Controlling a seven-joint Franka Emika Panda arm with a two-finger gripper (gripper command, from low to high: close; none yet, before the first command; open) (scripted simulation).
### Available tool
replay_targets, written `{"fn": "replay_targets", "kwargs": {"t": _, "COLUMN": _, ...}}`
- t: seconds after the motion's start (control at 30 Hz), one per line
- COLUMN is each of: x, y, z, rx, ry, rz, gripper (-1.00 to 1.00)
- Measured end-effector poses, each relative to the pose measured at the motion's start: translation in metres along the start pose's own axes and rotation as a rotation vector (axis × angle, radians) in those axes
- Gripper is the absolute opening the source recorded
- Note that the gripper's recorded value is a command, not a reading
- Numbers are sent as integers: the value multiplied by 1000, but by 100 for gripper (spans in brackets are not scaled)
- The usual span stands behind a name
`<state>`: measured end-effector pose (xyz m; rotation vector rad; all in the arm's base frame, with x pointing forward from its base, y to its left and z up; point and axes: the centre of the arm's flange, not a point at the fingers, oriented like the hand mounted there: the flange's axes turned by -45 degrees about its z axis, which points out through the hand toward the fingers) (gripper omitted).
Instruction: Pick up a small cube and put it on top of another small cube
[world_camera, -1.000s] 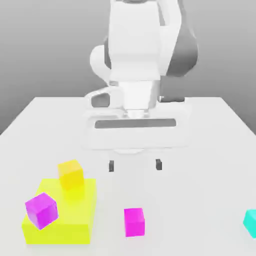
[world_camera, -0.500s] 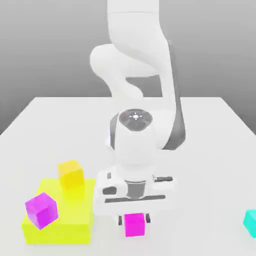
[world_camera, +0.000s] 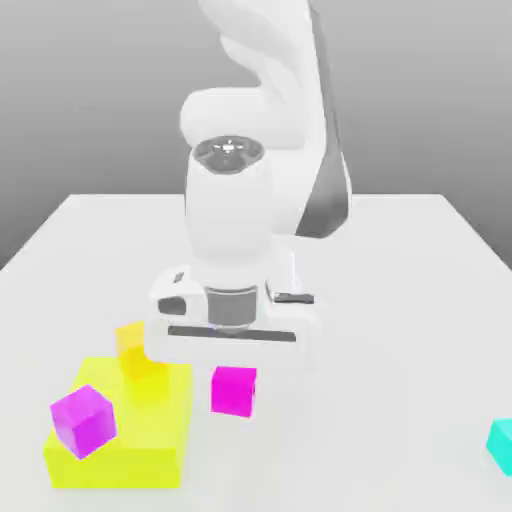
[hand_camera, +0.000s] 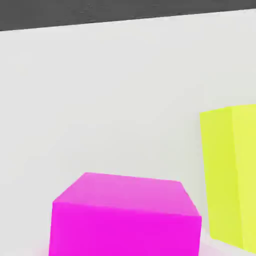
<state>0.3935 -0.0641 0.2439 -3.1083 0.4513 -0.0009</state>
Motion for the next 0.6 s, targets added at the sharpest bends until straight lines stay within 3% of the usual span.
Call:
{"fn": "replay_targets", "kwargs": {"t": 0.3, "x": -41, "y": 102, "z": -69, "rx": 2, "ry": 0, "rz": 577, "gripper": -100}}
{"fn": "replay_targets", "kwargs": {"t": 0.47, "x": -46, "y": 112, "z": -27, "rx": 1, "ry": 0, "rz": 639, "gripper": -100}}
{"fn": "replay_targets", "kwargs": {"t": 0.5, "x": -47, "y": 112, "z": -17, "rx": 0, "ry": 0, "rz": 640, "gripper": 100}}
{"fn": "replay_targets", "kwargs": {"t": 0.6, "x": -47, "y": 112, "z": -17, "rx": 0, "ry": 0, "rz": 640, "gripper": 100}}
